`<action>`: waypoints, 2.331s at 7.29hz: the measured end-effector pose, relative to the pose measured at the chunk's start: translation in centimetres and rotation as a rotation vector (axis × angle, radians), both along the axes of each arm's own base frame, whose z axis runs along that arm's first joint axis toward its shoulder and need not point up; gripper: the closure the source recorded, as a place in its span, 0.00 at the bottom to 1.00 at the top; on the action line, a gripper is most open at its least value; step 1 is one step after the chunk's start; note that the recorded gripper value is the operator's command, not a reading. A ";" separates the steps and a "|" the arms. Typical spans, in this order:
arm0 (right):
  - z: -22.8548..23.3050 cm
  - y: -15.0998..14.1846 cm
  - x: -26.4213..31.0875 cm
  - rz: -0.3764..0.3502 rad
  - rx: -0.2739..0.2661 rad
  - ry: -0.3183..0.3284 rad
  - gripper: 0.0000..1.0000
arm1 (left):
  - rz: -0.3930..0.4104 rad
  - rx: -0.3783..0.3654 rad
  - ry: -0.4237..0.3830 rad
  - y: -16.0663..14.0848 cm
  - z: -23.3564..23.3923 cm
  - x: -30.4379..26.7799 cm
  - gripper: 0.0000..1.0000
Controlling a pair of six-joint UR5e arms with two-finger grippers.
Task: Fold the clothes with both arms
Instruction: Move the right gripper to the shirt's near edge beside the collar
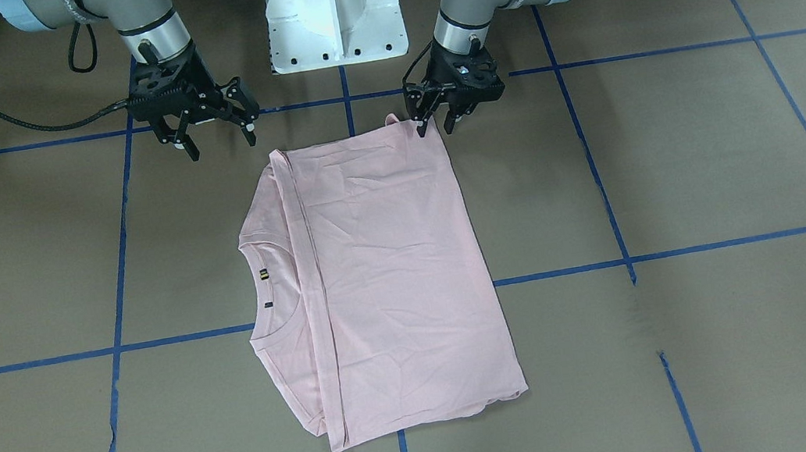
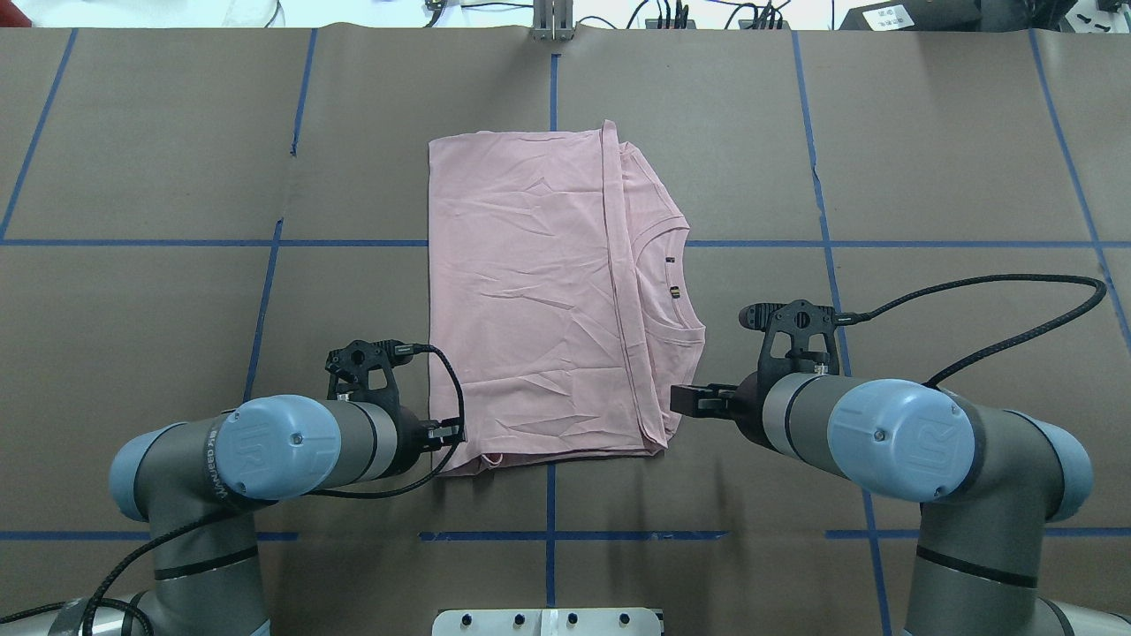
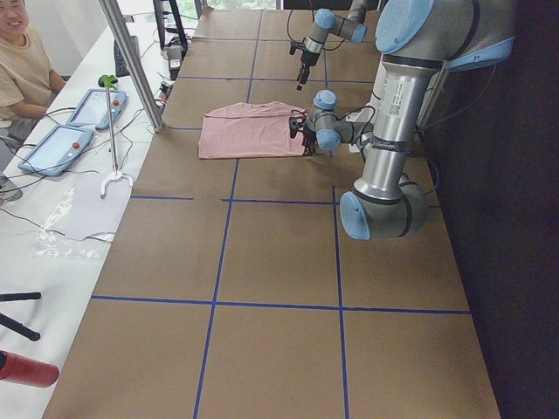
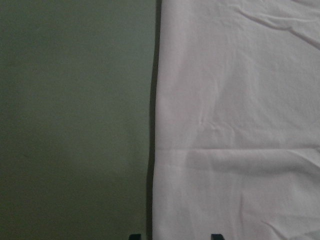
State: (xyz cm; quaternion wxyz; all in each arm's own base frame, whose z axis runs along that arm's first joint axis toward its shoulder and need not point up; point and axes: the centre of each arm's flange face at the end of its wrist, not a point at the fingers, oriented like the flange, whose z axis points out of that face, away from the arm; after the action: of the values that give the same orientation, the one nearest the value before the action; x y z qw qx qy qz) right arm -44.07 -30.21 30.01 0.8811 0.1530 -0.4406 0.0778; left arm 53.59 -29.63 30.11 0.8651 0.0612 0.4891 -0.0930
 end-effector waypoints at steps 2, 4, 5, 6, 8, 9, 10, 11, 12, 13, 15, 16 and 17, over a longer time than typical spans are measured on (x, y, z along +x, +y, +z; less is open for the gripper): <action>0.0 0.0 0.0 0.000 0.000 0.000 0.00 | 0.014 -0.001 -0.001 0.8 0.0 0.4 0.47; 0.1 0.0 0.0 0.001 0.000 0.001 0.00 | 0.021 -0.001 -0.002 1.1 0.1 0.6 0.49; 0.1 0.0 0.0 0.002 0.000 0.002 0.00 | 0.023 -0.001 -0.001 1.2 0.1 0.7 0.53; 0.1 0.0 0.0 0.002 0.000 0.003 0.00 | 0.025 -0.002 -0.001 1.4 0.1 0.7 0.54; 0.2 0.0 0.0 0.003 -0.001 0.006 0.00 | 0.032 -0.005 -0.003 1.8 0.2 0.9 0.54; 0.2 0.0 0.0 0.004 -0.002 0.006 0.00 | 0.033 -0.009 -0.003 2.0 0.3 1.0 0.54; 0.2 0.0 -0.1 0.006 -0.002 0.007 0.00 | 0.034 -0.012 -0.003 2.2 0.3 1.1 0.63; 0.2 0.0 -0.1 0.006 -0.003 0.006 0.00 | 0.037 -0.013 -0.002 2.4 0.3 1.2 0.90; 0.2 0.0 -0.1 0.006 -0.003 0.007 0.00 | 0.040 -0.014 -0.001 2.6 0.2 1.3 1.00; 0.2 0.0 -0.1 0.006 -0.004 0.007 0.00 | 0.041 -0.014 -0.001 2.7 0.2 1.4 1.00; 0.4 0.0 -0.3 0.006 -0.006 0.009 0.01 | 0.042 -0.013 -0.004 2.7 0.4 1.3 1.00; 0.3 0.1 -0.7 0.012 -0.014 0.007 0.11 | 0.042 -0.012 -0.003 2.7 0.3 1.3 1.00; -0.1 0.1 -1.7 0.029 -0.040 -0.006 0.24 | 0.043 -0.010 0.001 2.7 0.1 1.3 1.00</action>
State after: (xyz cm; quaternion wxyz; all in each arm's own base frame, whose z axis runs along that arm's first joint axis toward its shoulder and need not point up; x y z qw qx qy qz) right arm -45.78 -30.12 29.90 0.8814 0.1418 -0.4394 0.0998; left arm 54.88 -26.91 30.19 0.8669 0.0463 0.4903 -0.0769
